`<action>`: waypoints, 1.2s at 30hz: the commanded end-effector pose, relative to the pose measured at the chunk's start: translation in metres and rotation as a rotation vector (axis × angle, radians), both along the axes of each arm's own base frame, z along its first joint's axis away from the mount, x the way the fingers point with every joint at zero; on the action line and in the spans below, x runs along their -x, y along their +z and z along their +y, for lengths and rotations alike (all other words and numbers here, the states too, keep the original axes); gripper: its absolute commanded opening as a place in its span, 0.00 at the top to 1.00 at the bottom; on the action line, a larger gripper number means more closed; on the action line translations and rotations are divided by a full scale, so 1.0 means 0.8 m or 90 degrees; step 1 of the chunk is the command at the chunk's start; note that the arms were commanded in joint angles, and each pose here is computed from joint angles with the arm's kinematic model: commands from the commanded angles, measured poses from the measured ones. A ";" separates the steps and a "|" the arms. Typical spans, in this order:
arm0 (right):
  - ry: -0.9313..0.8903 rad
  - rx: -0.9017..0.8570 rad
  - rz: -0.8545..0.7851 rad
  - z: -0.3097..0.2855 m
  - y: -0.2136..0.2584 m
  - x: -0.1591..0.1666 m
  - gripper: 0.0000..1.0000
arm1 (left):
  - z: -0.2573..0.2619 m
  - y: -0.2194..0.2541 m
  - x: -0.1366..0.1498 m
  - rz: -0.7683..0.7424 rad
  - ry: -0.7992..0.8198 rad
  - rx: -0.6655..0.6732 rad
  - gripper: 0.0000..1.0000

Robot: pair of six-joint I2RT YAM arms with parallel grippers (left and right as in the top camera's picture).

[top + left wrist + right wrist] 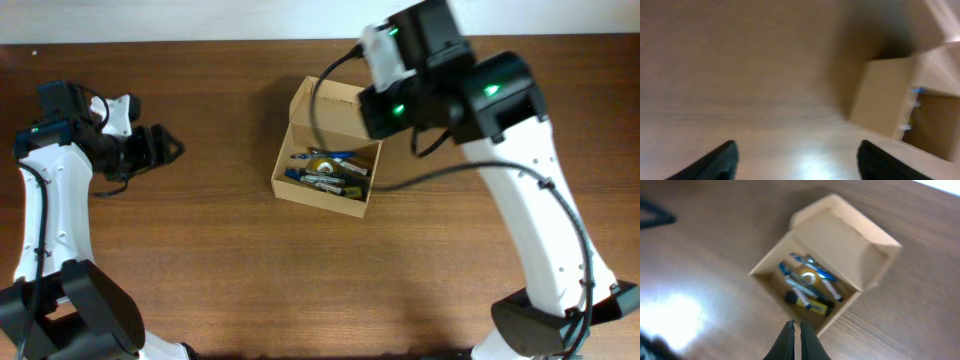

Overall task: Pack container
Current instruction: 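Lift the right arm away and raise the left gripper toward the box, then grasp the box lid flaps with left and right grippers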

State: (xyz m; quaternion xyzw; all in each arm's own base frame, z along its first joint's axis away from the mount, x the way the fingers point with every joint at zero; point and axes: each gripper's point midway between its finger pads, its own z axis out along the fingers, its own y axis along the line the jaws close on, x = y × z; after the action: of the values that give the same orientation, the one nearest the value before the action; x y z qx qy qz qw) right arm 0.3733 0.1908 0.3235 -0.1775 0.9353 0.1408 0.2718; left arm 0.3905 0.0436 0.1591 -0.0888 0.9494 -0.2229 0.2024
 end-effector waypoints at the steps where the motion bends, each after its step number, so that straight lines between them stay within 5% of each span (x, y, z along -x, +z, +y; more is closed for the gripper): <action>1: -0.139 -0.042 0.029 -0.052 -0.002 -0.025 0.96 | -0.055 0.039 -0.010 -0.098 -0.105 0.107 0.71; 2: -0.166 -0.047 0.033 -0.069 -0.004 -0.032 0.96 | -0.063 0.041 -0.013 -0.104 -0.115 0.108 0.95; 3: -0.189 -0.050 0.039 -0.086 -0.007 -0.039 0.96 | -0.073 0.042 -0.015 -0.106 -0.124 0.109 0.98; 12: -0.266 -0.121 0.174 -0.158 -0.092 -0.093 0.96 | -0.161 0.039 -0.048 -0.115 -0.156 0.128 0.99; 24: -0.269 -0.183 0.368 -0.154 -0.264 -0.140 0.96 | -0.175 -0.045 -0.094 -0.023 -0.109 0.222 0.98; 36: -0.179 -0.303 0.383 -0.094 -0.303 -0.167 0.96 | -0.172 -0.037 -0.146 -0.094 -0.059 0.251 0.98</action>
State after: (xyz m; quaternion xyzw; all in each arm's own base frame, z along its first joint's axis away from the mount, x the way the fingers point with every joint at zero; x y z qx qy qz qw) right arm 0.5080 0.0912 0.0793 0.0854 0.9441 0.3151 0.0463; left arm 0.5011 -0.0936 0.1179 -0.0588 0.8822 -0.4043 0.2341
